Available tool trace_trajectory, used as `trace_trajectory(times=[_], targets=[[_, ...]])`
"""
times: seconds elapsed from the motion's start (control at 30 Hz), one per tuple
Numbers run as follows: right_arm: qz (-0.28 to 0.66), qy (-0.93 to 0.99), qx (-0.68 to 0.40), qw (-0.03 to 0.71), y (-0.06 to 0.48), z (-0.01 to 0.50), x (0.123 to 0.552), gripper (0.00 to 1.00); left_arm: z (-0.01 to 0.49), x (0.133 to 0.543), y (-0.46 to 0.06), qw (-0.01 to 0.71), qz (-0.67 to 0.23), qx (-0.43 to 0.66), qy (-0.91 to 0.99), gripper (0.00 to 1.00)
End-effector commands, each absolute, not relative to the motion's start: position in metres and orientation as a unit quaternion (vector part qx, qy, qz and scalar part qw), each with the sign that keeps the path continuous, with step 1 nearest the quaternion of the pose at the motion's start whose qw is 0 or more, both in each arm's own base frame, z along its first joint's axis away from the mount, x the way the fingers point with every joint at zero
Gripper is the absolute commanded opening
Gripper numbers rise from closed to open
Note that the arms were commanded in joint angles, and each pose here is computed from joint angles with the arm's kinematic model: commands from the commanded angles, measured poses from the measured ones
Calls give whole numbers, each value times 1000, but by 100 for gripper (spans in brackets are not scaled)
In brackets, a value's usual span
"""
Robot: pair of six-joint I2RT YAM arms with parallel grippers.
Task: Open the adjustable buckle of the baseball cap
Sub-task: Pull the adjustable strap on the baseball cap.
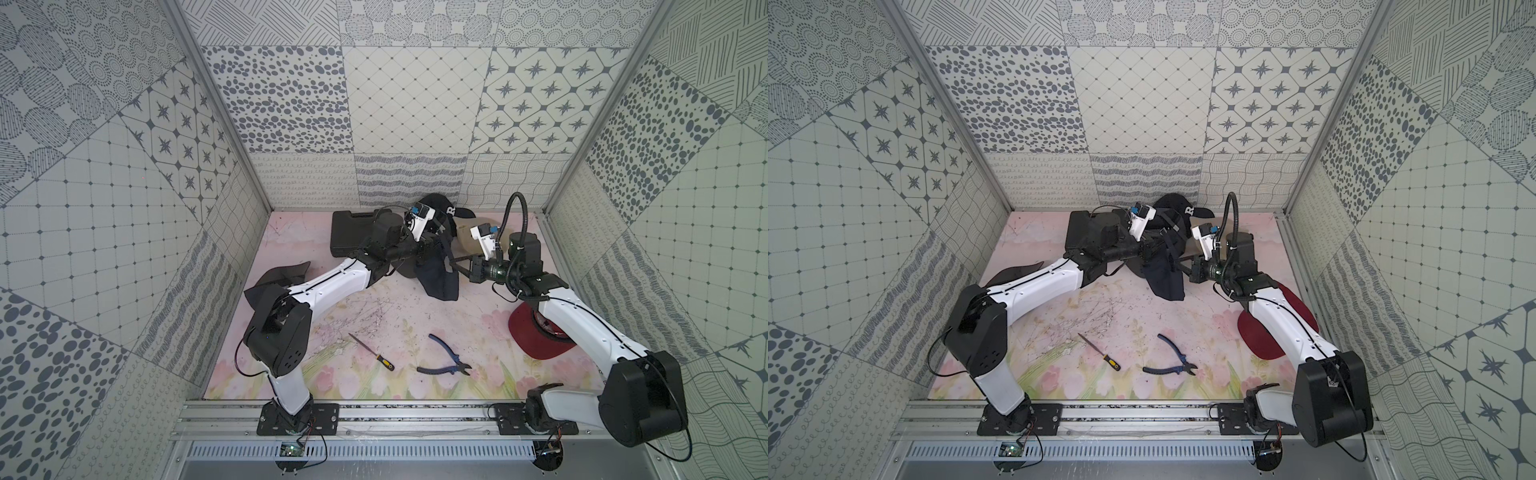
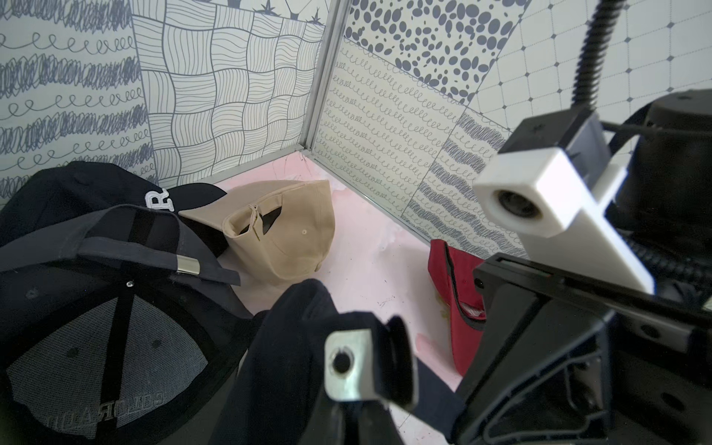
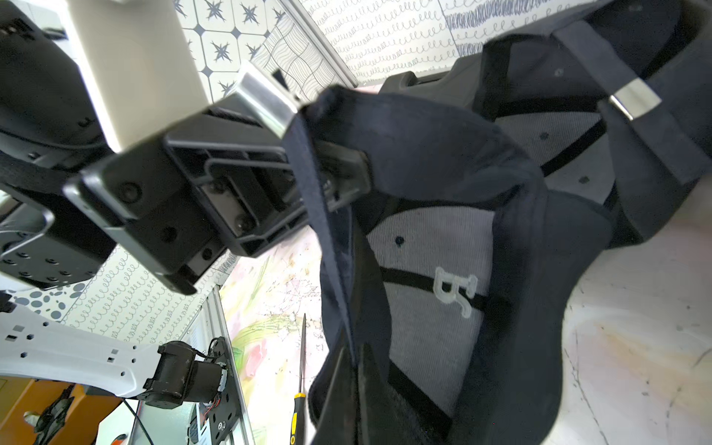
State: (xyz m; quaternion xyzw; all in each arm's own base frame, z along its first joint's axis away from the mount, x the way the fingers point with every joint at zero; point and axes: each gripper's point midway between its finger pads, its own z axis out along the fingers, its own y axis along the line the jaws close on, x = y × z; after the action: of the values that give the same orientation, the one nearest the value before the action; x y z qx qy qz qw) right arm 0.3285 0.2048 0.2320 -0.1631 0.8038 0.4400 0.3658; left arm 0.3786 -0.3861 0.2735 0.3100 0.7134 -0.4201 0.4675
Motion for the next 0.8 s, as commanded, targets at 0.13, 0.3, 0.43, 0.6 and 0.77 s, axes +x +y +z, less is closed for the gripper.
trace_trajectory(times=[0.13,0.3,0.43,0.6,0.77], targets=[[408,831,-145,350,188,200,314,0,312,394,-385,519,-425,294,681,0],[403,830,-118,368,175,210,319,70,309,395,-387,512,-425,300,683,0],[368,828,-50,420,143,223,333,98,311,394,-387,512,-427,304,681,0],[343,841,27,418,112,210,345,98,322,395,-387,515,-419,314,679,0],[347,849,45,396,108,195,348,98,346,402,-373,543,-390,316,674,0]])
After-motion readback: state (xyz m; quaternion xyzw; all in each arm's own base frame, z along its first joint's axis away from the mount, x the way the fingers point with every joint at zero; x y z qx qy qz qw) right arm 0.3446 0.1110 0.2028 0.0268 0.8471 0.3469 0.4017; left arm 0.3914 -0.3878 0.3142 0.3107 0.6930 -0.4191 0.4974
